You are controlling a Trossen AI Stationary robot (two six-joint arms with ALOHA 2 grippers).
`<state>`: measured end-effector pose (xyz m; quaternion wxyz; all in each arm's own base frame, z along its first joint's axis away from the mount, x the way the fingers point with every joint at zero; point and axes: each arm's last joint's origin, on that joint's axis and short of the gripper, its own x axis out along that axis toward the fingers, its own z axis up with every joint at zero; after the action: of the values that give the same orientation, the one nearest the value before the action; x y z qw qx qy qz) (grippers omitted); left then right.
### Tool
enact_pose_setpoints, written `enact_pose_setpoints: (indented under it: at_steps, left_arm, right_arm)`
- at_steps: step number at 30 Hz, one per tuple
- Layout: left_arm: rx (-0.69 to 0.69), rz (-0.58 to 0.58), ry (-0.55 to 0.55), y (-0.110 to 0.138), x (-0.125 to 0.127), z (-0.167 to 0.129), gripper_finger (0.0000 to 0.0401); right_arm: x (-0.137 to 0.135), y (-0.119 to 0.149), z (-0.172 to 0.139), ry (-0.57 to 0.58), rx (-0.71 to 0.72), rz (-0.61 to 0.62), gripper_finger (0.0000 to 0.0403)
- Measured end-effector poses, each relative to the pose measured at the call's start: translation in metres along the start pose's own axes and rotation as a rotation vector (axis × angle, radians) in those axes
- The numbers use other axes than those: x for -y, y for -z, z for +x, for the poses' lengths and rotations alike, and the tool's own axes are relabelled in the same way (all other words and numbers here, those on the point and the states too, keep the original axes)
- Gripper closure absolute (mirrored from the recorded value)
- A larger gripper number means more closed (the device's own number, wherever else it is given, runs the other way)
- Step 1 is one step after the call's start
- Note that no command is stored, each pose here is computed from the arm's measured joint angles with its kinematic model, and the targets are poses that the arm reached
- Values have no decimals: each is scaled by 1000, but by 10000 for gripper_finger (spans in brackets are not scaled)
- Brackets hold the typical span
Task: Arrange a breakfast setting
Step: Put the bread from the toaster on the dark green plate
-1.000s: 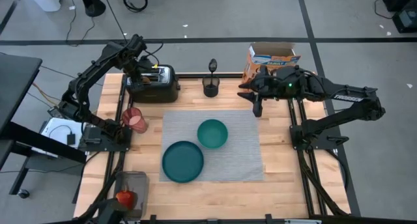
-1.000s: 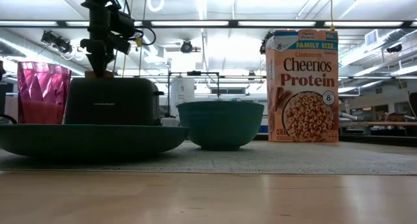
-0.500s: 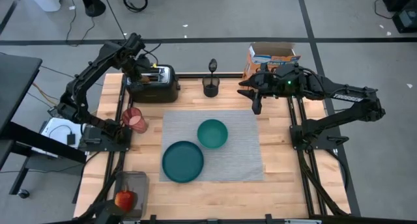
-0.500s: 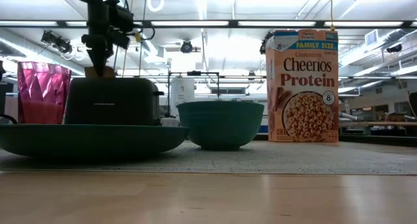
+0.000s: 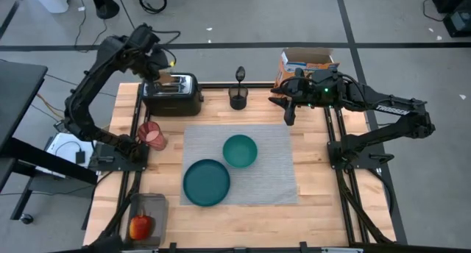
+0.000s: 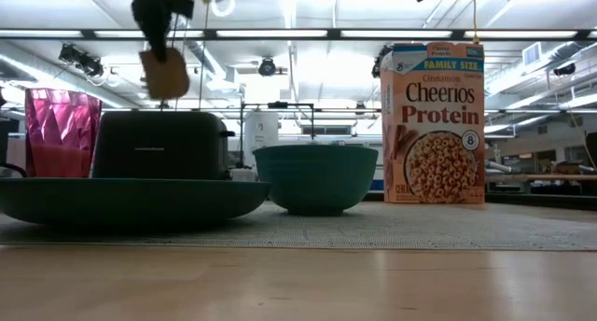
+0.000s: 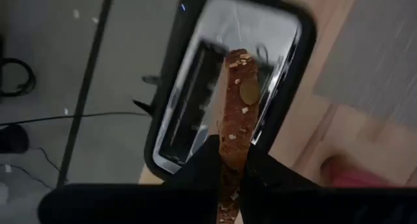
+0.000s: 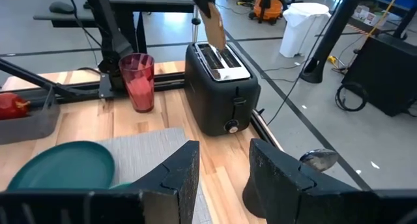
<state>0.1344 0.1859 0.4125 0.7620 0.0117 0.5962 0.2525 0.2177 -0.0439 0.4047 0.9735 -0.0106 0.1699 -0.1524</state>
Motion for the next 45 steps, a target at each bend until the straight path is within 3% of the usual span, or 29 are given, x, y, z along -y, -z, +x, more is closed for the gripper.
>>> enact_pose_setpoints:
  at_steps: [4,7,12,15,24,31,33,38,45]
  left_arm:
    - [149,-65,53,-8,6,-31,362]
    - [284,-123,153,-13,11,-52,362]
    - [450,-173,455,-19,27,-69,362]
    - [422,-159,615,-23,46,-68,362]
    - [169,-30,877,-42,135,-32,362]
    - [111,-7,983,-51,206,6,362]
    - [101,-11,1003,-50,222,19,362]
    - [39,-58,1028,-40,250,53,362]
    - [23,-74,1050,-25,275,85,362]
  right_arm:
    - [0,0,2,21,1,0,260]
    - [0,-1,7,27,10,5,258]
    - [-2,-3,24,-21,31,8,237]
    - [-2,-3,31,-39,44,-6,221]
    - [-1,-3,32,-35,39,-46,206]
    - [-1,-2,32,-67,35,-78,206]
    - [-5,-1,32,-130,25,-103,206]
    - [-24,3,29,-260,-7,-151,206]
    - [-56,7,20,-327,-31,-200,206]
